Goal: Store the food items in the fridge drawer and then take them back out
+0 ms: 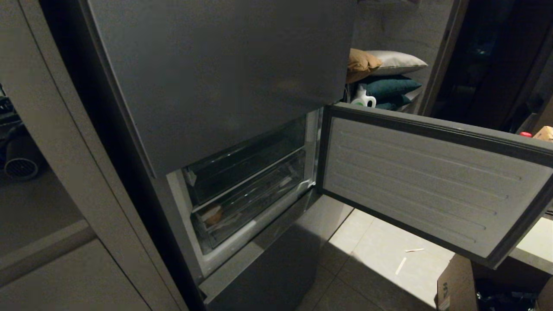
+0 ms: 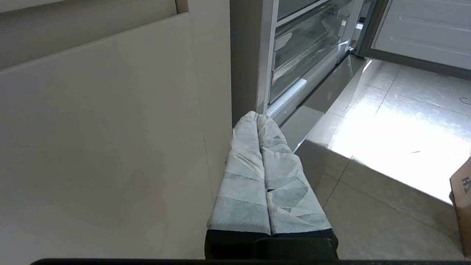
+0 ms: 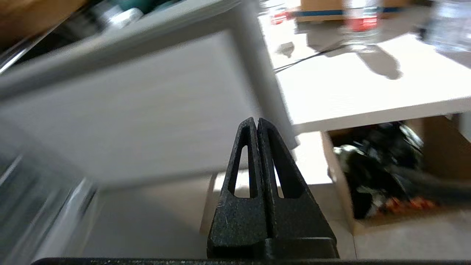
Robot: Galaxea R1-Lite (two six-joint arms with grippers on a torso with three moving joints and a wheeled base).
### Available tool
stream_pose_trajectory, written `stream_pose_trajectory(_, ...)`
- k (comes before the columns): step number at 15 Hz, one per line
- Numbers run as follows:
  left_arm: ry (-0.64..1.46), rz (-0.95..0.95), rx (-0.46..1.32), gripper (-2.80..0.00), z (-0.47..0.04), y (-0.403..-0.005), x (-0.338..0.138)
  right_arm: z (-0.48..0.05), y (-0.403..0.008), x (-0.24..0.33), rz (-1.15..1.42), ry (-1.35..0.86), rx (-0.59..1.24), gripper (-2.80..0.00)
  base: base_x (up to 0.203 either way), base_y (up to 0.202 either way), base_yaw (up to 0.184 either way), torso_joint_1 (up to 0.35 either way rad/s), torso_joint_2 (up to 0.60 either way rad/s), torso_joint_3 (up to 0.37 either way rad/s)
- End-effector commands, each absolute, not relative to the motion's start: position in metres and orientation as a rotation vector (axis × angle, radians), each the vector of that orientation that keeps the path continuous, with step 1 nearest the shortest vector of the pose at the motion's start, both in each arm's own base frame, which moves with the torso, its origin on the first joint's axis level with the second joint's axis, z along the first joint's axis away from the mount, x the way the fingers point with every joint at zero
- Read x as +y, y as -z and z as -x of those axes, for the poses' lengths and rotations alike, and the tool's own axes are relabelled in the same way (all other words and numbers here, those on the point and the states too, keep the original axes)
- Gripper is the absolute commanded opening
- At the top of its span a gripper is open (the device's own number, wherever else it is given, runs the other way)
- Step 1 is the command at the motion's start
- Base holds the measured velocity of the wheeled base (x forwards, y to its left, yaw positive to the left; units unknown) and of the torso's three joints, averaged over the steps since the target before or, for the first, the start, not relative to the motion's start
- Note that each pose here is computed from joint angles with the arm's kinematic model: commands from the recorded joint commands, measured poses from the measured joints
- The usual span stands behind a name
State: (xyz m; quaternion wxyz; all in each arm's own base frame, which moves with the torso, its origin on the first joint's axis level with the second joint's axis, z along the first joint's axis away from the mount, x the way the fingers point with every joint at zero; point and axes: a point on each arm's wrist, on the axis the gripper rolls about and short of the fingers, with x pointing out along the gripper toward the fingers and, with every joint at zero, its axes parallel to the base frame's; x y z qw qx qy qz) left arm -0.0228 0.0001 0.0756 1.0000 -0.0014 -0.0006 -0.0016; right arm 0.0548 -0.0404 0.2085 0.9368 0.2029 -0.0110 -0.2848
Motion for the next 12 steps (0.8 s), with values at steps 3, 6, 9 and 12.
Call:
stream_pose_trajectory(3,0.003,0.003,0.000,-2.80,0.023,-0.076,0.000,-0.099,-0.195,-0.120,-0.519,0.686,0.047,-2.80,0.000,0.000,0.000,0.000,0.00,0.000)
stream_pose_trajectory(6,0.003,0.003,0.000,-2.80,0.023,-0.076,0.000,-0.122,-0.184,-0.154,-0.539,0.689,0.060,-2.80,0.000,0.000,0.000,0.000,0.00,0.000)
stream_pose_trajectory(9,0.003,0.003,0.000,-2.80,0.023,-0.076,0.000,-0.145,-0.181,-0.189,-0.554,0.694,0.069,-2.80,0.000,0.000,0.000,0.000,0.00,0.000)
stream_pose_trajectory(12,0.003,0.003,0.000,-2.80,0.023,-0.076,0.000,-0.167,-0.181,-0.219,-0.547,0.653,0.056,-2.80,0.000,0.000,0.000,0.000,0.00,0.000)
